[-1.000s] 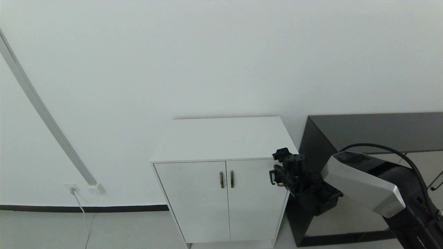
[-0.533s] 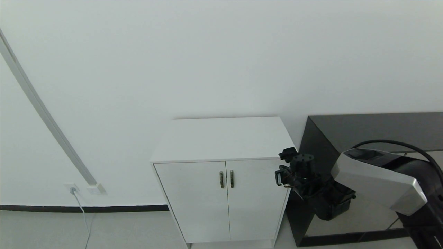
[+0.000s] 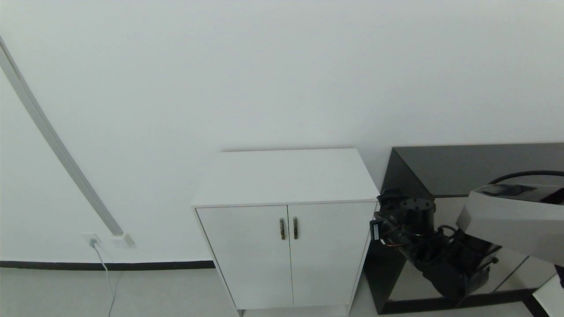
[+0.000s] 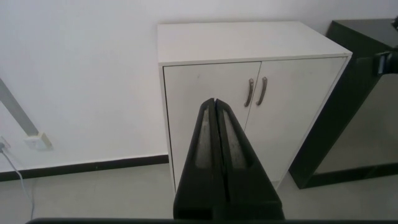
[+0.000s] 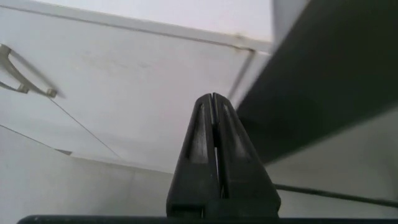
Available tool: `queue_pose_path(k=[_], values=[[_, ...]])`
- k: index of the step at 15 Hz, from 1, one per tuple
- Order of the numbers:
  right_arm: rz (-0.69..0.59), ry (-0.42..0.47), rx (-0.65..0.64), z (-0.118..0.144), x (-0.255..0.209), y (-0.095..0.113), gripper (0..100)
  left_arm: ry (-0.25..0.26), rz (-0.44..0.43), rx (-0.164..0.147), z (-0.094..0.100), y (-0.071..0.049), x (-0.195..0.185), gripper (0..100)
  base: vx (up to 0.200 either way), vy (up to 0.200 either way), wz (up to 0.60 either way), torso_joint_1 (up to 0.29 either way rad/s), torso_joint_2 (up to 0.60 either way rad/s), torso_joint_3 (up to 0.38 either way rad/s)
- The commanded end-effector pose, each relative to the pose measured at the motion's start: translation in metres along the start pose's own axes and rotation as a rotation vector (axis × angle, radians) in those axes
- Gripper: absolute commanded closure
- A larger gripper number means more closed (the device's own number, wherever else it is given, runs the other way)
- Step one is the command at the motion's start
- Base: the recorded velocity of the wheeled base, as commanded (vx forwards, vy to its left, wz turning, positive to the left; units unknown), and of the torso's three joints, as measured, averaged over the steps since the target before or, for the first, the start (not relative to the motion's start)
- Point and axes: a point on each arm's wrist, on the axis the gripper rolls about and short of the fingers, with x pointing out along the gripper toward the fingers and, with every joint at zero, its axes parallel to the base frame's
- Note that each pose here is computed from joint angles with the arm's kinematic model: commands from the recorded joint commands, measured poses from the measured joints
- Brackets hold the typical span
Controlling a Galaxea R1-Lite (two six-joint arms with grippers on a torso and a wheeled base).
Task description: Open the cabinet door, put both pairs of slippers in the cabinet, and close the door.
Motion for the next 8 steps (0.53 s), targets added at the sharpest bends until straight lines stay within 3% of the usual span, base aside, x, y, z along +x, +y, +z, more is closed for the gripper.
queue_pose_path(k=[1,8], values=[[-0.043,-0.028,0.015,0.016,-0.035,-0.024,100,0.001,-0.001,0.0,0.0,0.0,0.0,100,0.0,0.0,0.0,0.0,0.0,0.0],[-0.182,0.001,0.036,0.006,-0.085,-0.072,100,-0.001,-0.001,0.0,0.0,0.0,0.0,100,0.0,0.0,0.0,0.0,0.0,0.0]])
